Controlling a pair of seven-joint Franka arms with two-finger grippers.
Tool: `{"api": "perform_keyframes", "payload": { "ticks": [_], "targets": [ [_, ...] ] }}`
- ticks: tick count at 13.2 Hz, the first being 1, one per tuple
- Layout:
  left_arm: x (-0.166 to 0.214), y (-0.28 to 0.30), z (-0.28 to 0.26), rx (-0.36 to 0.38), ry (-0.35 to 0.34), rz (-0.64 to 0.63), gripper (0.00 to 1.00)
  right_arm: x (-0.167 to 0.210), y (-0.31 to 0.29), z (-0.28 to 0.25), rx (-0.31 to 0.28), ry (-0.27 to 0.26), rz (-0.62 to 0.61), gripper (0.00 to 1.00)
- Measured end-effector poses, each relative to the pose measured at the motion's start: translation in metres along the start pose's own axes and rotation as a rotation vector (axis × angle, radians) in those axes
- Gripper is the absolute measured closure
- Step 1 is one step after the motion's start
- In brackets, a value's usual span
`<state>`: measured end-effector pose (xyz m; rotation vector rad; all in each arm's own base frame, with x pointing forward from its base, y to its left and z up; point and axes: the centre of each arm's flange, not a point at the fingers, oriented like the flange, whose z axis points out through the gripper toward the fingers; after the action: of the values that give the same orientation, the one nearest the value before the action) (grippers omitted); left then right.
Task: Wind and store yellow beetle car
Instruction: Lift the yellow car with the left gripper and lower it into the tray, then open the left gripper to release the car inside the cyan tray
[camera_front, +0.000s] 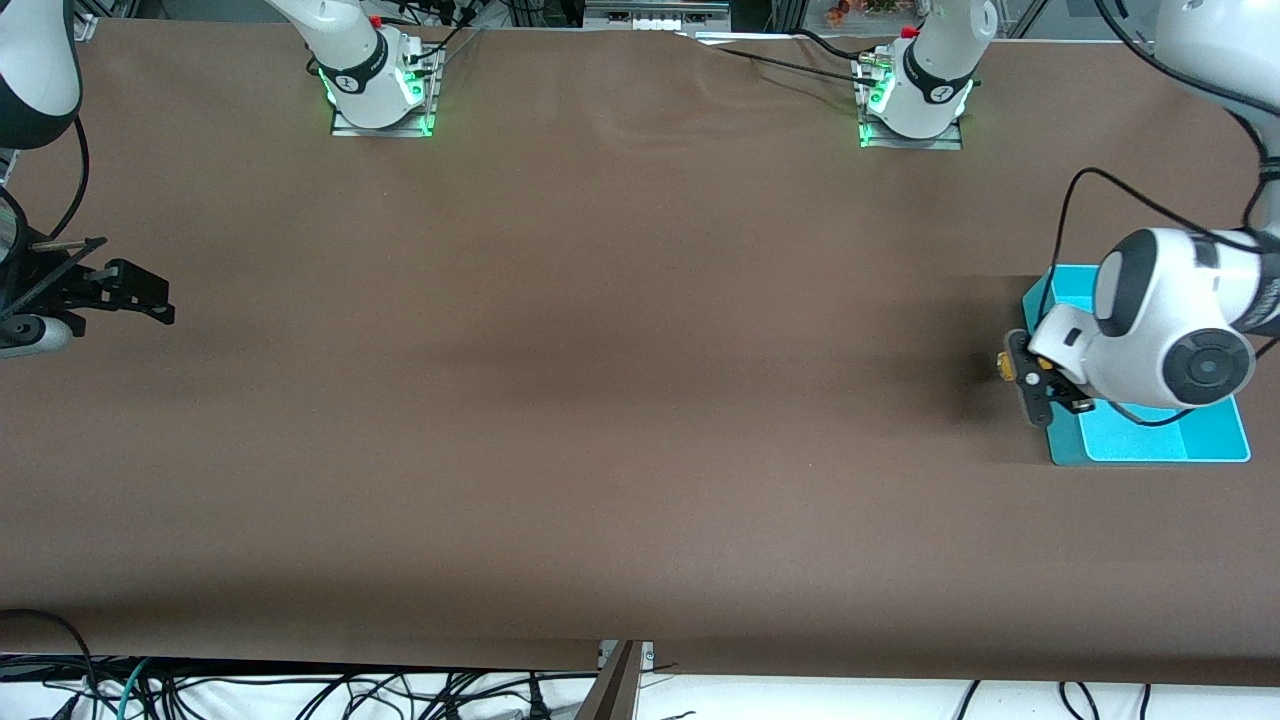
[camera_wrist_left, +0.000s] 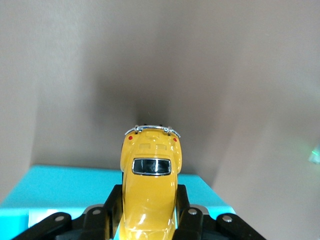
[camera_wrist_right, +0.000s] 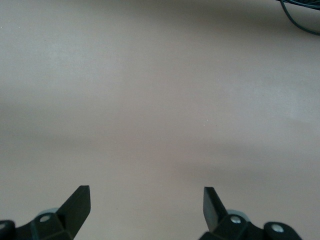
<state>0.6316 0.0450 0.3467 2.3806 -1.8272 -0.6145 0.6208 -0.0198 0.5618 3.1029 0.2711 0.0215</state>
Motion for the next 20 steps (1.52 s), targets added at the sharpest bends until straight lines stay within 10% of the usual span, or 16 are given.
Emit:
{"api": "perform_keyframes", "payload": {
  "ticks": [8, 17, 20],
  "targets": [
    [-0.200, -0.044, 0.093, -0.036, 0.093, 0.044, 0.54, 0.000, 0.001, 0.000, 0.000, -0.001, 0.002, 0.00],
    [-0.191, -0.055, 0.188, 0.044, 0.142, 0.075, 0.54, -0.001, 0.005, 0.001, -0.001, -0.002, 0.008, 0.00],
    [-0.195, -0.052, 0.193, 0.044, 0.149, 0.071, 0.27, -0.001, 0.007, 0.001, -0.002, -0.002, 0.013, 0.00]
  ]
}}
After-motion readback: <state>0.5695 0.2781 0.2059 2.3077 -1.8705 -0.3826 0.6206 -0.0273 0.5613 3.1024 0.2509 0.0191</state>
